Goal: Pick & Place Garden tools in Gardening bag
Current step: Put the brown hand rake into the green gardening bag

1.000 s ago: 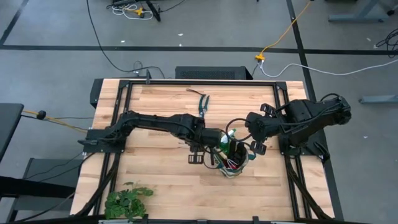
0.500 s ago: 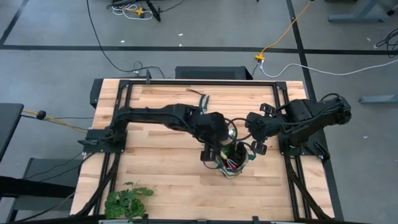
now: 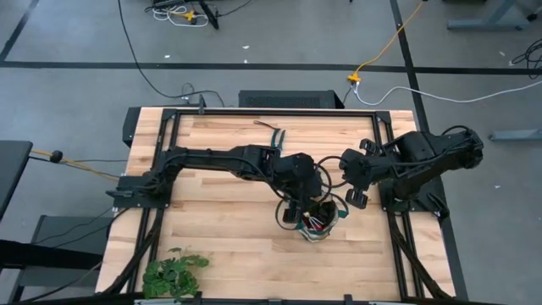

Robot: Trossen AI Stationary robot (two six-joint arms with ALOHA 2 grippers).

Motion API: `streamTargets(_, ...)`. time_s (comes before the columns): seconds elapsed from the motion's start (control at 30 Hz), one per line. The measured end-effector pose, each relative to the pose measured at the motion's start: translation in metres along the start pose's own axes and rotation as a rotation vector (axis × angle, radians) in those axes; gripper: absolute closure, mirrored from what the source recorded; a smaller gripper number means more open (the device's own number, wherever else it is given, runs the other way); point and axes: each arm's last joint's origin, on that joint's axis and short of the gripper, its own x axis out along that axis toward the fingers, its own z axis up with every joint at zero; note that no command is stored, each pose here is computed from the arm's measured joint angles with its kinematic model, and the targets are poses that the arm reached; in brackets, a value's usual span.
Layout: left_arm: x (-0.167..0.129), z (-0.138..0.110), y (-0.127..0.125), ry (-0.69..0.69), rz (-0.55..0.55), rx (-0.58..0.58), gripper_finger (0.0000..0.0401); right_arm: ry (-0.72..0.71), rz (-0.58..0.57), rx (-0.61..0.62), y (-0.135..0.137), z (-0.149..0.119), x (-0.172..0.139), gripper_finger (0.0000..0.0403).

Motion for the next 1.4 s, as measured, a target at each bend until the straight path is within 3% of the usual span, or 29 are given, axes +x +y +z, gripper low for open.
streamTargets(0.4, 0.002, -0.001, 0.000, 0.009, 0.016, 0.022, 0.0329, -0.061, 0.076, -0.038, 0.014, 0.000, -0.003, 0.0374)
streamTargets(0.7, -0.016, 0.005, -0.001, -0.023, 0.039, 0.045, 0.0329, -0.222, 0.141, -0.142, 0.043, -0.011, -0.018, 0.0373)
streamTargets(0.93, -0.029, 0.012, -0.001, -0.079, 0.049, 0.062, 0.0329, -0.332, 0.124, -0.178, 0.062, -0.023, -0.023, 0.0371)
streamTargets(1.23, -0.031, 0.012, -0.001, -0.079, 0.051, 0.078, 0.0329, -0.376, 0.030, -0.223, 0.078, -0.034, 0.017, 0.0366)
streamTargets(1.4, -0.031, 0.011, -0.001, -0.075, 0.050, 0.078, 0.0329, -0.387, 0.011, -0.264, 0.082, -0.036, 0.030, 0.0322)
